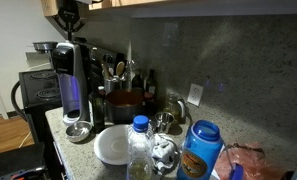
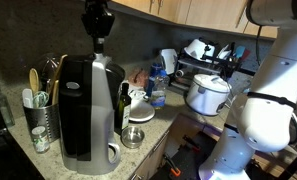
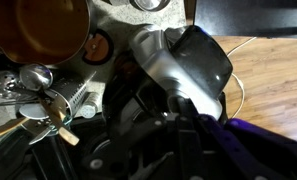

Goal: Switch on the grey and silver object

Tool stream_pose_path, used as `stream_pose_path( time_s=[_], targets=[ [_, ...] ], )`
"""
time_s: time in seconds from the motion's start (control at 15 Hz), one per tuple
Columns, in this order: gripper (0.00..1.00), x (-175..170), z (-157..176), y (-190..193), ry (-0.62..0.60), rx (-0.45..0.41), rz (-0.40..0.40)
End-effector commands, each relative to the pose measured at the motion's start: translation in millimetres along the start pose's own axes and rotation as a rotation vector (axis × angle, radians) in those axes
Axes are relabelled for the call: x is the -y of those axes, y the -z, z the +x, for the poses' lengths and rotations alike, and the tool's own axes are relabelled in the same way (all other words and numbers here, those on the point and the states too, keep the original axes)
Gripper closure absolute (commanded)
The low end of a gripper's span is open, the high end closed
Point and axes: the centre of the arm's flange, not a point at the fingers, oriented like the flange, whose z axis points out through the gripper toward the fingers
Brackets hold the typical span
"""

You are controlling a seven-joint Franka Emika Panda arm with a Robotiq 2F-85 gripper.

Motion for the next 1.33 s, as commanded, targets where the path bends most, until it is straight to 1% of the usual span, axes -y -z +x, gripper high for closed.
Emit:
stream_pose_path(
  time_s=[0.0, 0.13, 0.4, 0.93, 1.27],
  targets=[
    [1.00, -6, -5, 7, -0.042, -0.052, -0.025],
    [1.00, -9, -7, 9, -0.078, -0.057, -0.040],
    [1.00, -11, -10, 12, -0.191, -0.055, -0.070],
    [1.00, -8, -17, 14, -0.456, -0.009, -0.130],
    [1.00, -6, -31, 17, -0.654, 0.009, -0.170]
  ],
)
